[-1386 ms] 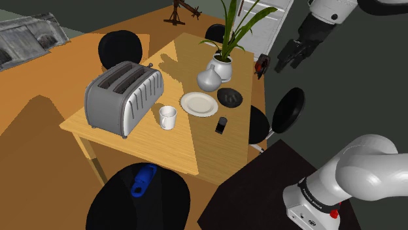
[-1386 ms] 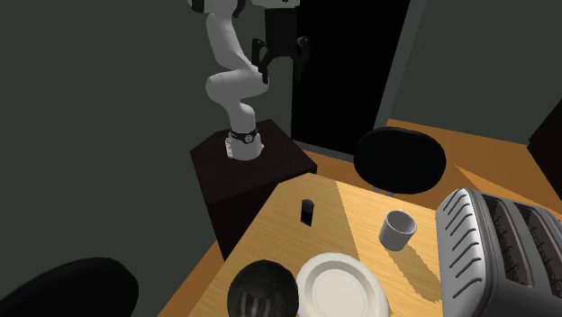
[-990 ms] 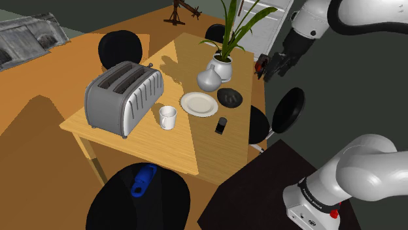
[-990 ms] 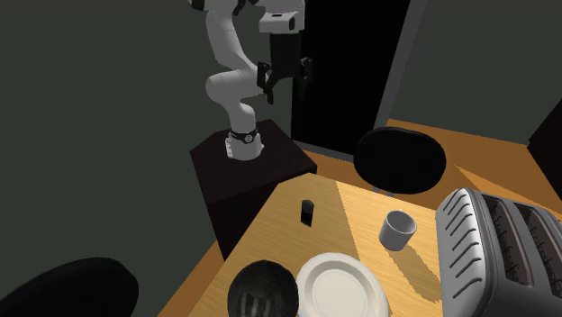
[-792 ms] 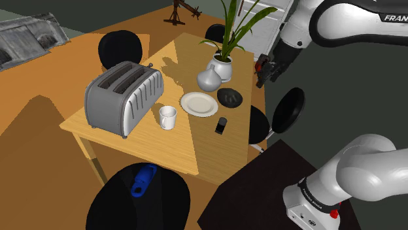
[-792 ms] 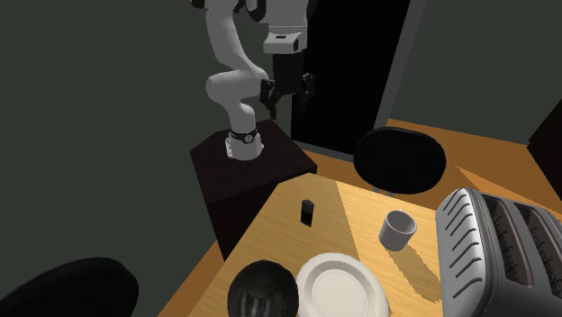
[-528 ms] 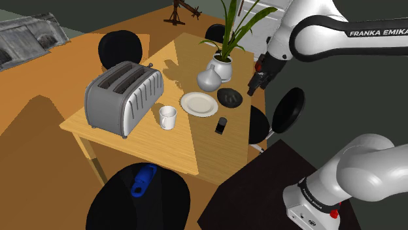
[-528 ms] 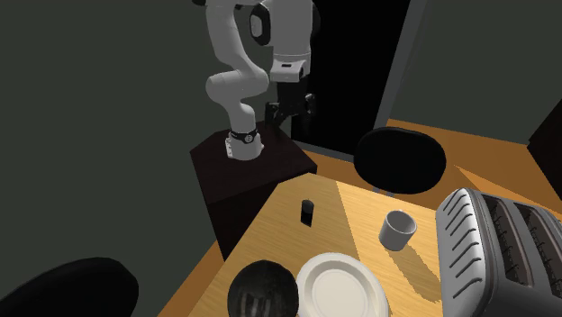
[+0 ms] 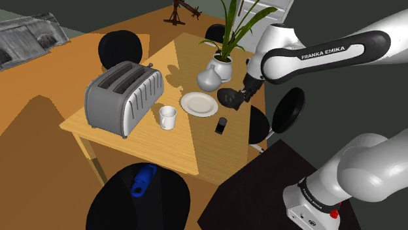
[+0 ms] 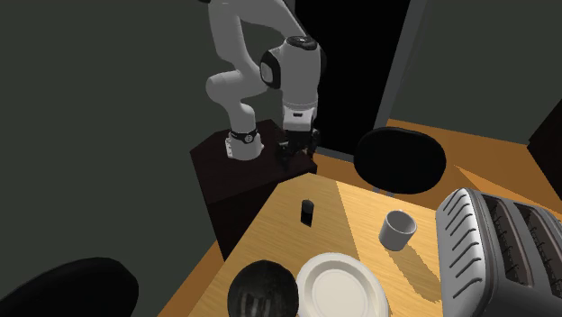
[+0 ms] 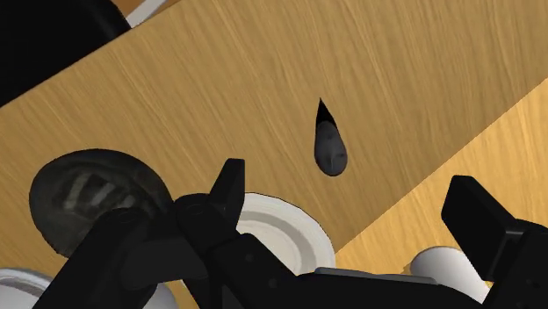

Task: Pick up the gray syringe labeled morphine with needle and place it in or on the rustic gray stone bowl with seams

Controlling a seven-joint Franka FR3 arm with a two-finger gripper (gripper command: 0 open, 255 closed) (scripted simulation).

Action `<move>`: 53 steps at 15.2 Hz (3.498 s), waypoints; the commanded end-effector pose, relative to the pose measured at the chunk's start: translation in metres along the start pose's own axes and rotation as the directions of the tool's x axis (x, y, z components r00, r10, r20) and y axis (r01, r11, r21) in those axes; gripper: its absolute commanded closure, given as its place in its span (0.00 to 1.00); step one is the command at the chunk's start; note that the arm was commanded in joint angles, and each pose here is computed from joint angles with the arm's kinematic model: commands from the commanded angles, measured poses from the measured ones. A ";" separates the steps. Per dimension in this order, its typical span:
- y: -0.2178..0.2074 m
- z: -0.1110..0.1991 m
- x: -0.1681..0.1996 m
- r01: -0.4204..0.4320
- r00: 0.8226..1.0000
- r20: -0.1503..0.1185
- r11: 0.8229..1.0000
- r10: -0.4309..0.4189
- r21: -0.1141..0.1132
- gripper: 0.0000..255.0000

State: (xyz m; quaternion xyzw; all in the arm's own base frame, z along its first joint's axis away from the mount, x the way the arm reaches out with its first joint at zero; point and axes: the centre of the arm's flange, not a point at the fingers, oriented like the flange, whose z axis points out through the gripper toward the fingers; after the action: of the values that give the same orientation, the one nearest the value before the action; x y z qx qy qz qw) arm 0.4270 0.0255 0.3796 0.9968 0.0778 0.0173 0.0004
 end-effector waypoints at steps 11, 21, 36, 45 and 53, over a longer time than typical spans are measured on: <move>-0.005 0.123 0.041 0.096 0.994 0.040 0.995 -0.097 0.024 0.00; -0.005 0.147 0.040 0.096 0.994 0.040 0.995 -0.097 0.024 0.00; -0.005 0.132 0.040 0.096 0.994 0.040 0.995 -0.097 0.024 1.00; -0.005 0.084 0.042 0.096 0.994 0.040 0.995 -0.097 0.024 1.00; -0.005 0.042 0.043 0.096 0.994 0.040 0.995 -0.097 0.024 1.00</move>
State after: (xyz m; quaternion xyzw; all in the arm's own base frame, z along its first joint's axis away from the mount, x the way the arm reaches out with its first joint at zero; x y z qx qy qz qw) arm 0.4710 0.0373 0.3346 0.9920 0.1262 -0.0039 -0.0084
